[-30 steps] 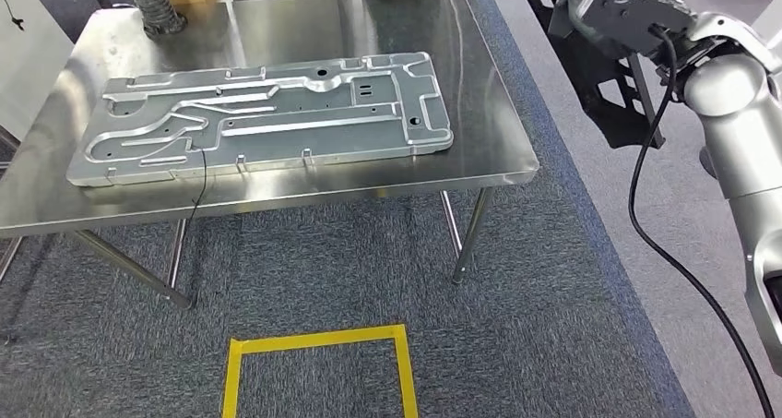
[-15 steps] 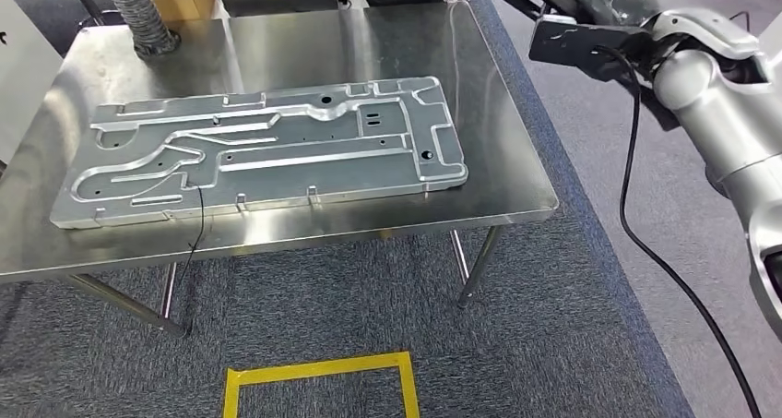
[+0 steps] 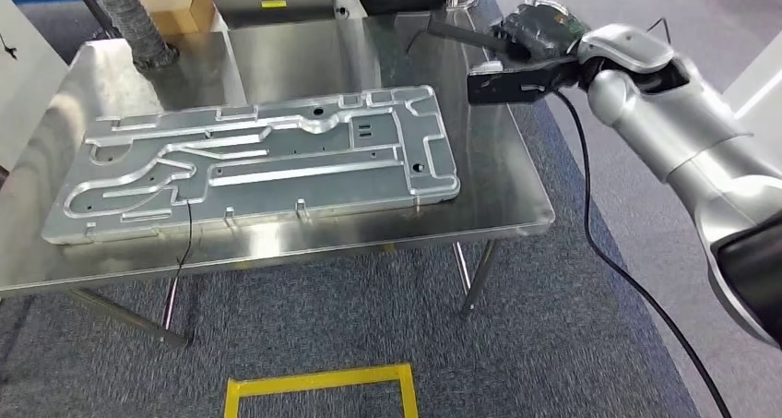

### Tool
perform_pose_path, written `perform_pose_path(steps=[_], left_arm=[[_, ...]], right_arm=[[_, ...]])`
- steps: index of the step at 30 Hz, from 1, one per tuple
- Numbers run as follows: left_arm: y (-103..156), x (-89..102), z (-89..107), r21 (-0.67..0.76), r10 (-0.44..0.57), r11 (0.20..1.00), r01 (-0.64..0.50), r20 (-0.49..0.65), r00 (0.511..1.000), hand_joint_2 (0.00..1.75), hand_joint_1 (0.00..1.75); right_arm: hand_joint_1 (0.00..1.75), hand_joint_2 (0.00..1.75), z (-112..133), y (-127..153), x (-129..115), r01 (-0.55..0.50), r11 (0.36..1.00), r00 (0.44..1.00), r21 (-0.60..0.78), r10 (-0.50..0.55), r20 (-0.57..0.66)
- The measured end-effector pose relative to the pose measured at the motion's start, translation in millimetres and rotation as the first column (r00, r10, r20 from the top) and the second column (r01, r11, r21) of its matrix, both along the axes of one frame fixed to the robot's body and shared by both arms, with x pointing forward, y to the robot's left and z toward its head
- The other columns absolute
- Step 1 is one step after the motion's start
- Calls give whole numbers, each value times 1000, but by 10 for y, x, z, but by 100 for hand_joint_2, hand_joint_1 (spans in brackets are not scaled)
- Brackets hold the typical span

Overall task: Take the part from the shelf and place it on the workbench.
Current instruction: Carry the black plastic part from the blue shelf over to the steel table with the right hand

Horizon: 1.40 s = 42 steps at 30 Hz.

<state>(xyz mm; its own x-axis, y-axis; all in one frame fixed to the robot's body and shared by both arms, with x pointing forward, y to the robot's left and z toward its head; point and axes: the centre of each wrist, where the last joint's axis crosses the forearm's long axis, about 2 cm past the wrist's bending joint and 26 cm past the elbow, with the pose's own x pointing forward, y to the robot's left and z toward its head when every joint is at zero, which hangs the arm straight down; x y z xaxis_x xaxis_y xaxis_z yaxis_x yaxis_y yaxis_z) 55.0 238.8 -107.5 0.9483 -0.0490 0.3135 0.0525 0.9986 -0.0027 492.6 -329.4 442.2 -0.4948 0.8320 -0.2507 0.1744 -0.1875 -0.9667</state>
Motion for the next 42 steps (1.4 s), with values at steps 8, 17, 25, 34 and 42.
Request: perform_pose_path(steps=[8, 17, 25, 34, 42], left_arm=[[2, 55, 7, -5, -32, 999, 32, 23, 999, 175, 0], [-75, 128, 27, -26, -78, 996, 80, 56, 995, 175, 0], [-81, 119, 26, -31, -59, 998, 61, 60, 996, 175, 0], [-74, 112, 24, -20, -51, 998, 52, 57, 997, 175, 0], [-77, 84, 20, -19, -52, 998, 53, 56, 997, 175, 0]], right_arm=[[175, 175, -57, 325, 44, -41, 994, 999, -102, 43, 15], [175, 175, -182, 520, 142, -12, 984, 998, -180, 23, 61], [175, 175, -192, 620, 197, 10, 977, 998, -214, 5, 66], [175, 175, -177, 834, 205, -3, 975, 998, -224, 17, 62], [175, 175, -174, 832, 214, -1, 974, 998, -228, 14, 56]])
